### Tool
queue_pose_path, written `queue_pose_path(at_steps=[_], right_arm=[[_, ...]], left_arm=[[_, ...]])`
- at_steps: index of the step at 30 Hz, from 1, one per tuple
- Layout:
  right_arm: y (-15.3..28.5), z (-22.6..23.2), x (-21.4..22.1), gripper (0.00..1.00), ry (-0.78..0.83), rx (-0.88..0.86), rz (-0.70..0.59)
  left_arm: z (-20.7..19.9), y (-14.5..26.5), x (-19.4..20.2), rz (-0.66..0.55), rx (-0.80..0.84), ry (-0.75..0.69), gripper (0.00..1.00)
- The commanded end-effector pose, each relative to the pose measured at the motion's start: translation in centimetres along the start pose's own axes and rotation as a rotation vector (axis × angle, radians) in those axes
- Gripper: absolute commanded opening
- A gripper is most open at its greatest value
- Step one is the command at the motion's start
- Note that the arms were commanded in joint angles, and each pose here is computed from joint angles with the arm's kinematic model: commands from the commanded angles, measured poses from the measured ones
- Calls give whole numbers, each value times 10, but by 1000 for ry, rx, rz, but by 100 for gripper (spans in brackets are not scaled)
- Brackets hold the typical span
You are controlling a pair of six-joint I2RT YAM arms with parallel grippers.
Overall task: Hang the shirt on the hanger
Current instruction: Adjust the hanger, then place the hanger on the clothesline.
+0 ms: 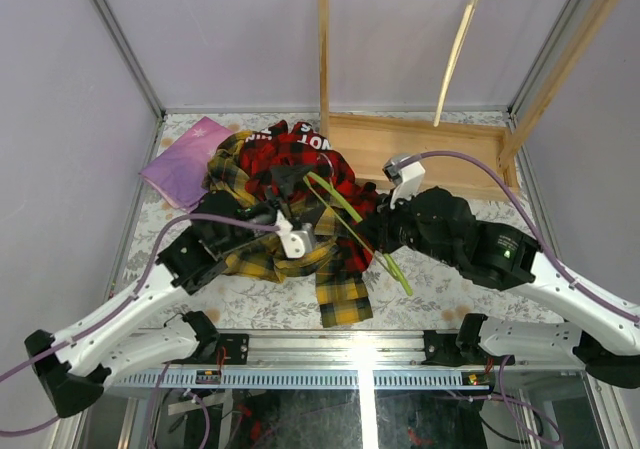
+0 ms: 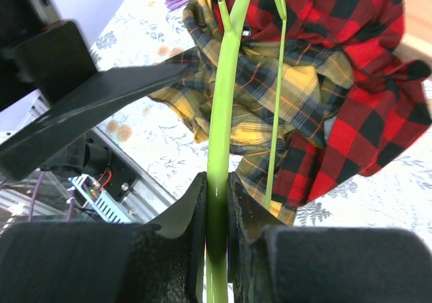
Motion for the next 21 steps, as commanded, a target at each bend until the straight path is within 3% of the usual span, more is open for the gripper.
queue_pose_path(at_steps=[1, 6, 11, 17, 21], right_arm=[[23, 1, -46, 0, 52, 57, -145], [34, -12, -71, 0, 86, 209, -198], [32, -14, -101, 0, 152, 348, -220], [24, -18, -152, 0, 135, 373, -286], [14, -32, -177, 0, 81, 356, -339]], left_arm=[[5, 17, -22, -110, -69, 102, 89], [-3, 35, -17, -79, -144, 295, 97], [-11, 47, -6, 24, -227, 610, 100], [-10, 69, 16, 220, -492, 987, 100], [-25, 75, 11, 282, -463, 1199, 100]])
Point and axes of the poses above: each gripper's point midway between its finger pads, its own y axis back along the fingers, its own z axis along the line the jaws close on, x = y × z, the point moved 5 cm from there along y, back along the fingers, and after that the axes turned 2 degrees about -y, right-handed, at the moved point
